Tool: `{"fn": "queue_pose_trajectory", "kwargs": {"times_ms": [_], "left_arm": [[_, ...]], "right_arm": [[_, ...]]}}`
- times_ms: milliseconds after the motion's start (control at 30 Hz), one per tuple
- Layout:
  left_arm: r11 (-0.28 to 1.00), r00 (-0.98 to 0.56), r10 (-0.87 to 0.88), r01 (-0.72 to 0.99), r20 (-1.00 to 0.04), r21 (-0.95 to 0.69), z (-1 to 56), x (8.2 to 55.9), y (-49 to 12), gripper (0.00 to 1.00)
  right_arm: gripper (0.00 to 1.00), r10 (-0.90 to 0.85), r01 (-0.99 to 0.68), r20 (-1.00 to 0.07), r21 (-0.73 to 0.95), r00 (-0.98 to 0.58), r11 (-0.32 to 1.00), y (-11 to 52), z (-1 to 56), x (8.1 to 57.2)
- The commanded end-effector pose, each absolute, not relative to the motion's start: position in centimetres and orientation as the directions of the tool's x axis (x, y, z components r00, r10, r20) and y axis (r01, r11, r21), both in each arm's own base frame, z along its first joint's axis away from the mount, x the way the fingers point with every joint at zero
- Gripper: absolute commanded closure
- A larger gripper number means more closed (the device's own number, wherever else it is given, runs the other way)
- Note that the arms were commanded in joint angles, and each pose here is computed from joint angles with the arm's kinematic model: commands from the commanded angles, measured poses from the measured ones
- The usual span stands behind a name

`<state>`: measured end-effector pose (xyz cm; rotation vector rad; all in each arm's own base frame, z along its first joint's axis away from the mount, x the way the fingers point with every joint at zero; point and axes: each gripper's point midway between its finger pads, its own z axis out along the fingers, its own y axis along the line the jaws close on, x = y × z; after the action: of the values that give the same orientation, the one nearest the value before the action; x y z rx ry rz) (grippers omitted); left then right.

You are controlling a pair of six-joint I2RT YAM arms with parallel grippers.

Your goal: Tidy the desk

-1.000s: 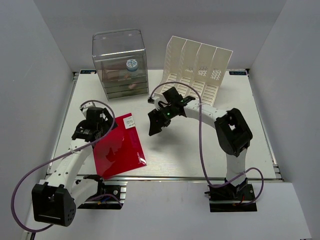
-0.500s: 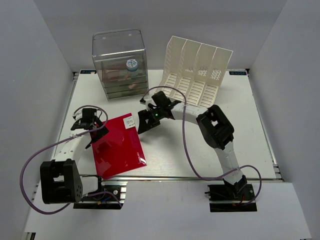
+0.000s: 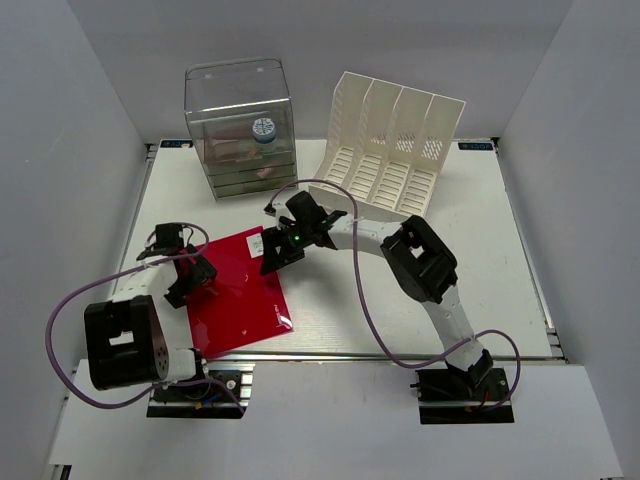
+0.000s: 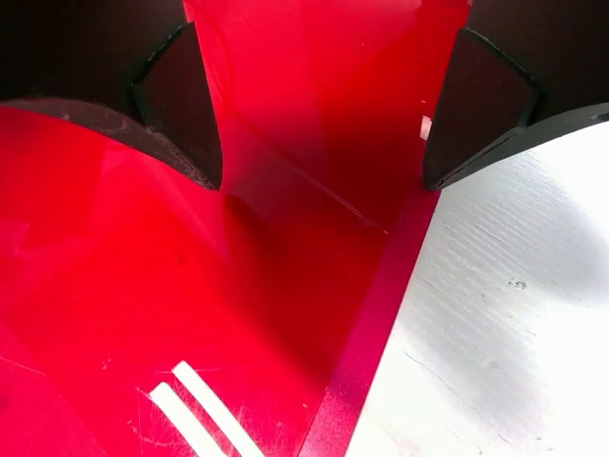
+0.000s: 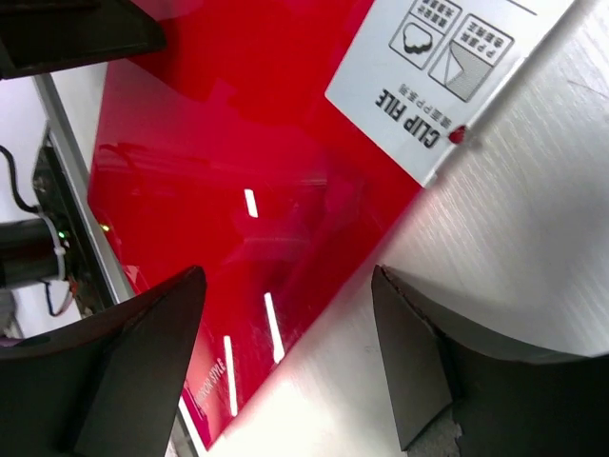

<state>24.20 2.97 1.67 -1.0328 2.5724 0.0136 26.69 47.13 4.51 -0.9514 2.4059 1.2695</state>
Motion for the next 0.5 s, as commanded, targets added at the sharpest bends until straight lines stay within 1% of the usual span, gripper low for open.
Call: {"fn": "queue_pose_trajectory", "kwargs": {"times_ms": [0, 167, 267, 300, 400, 467], "left_arm": [[0.729, -0.681, -0.684, -0.651, -0.261, -0.213, 0.6, 24.2, 1.3, 0.06], [0.736, -0.719, -0.670, -0.610, -0.186, -0.294, -0.1, 23.8, -0.6, 0.08], [0.736, -0.734, -0.659, -0.583, -0.167, -0.344, 0.0, 23.9, -1.6, 0.08], [0.739, -0.738, -0.653, -0.572, -0.168, -0.357, 0.1, 24.1, -1.8, 0.09], [0.737, -0.757, -0.636, -0.537, -0.153, -0.409, 0.3, 24.2, -2.8, 0.10], [0.732, -0.774, -0.619, -0.508, -0.131, -0.455, 0.3, 24.3, -3.7, 0.12]], "right_arm": [[0.25, -0.421, -0.615, -0.456, 0.662, -0.784, 0.428, 47.7, 2.9, 26.3], [0.31, -0.436, -0.602, -0.431, 0.678, -0.790, 0.422, 47.9, 2.1, 25.4], [0.37, -0.443, -0.592, -0.417, 0.699, -0.793, 0.402, 48.1, 2.3, 24.9], [0.41, -0.446, -0.587, -0.413, 0.710, -0.794, 0.389, 48.2, 2.4, 24.5], [0.46, -0.441, -0.586, -0.422, 0.727, -0.792, 0.357, 48.4, 3.5, 24.3], [0.47, -0.442, -0.595, -0.439, 0.734, -0.783, 0.326, 48.8, 4.5, 24.0]]}}
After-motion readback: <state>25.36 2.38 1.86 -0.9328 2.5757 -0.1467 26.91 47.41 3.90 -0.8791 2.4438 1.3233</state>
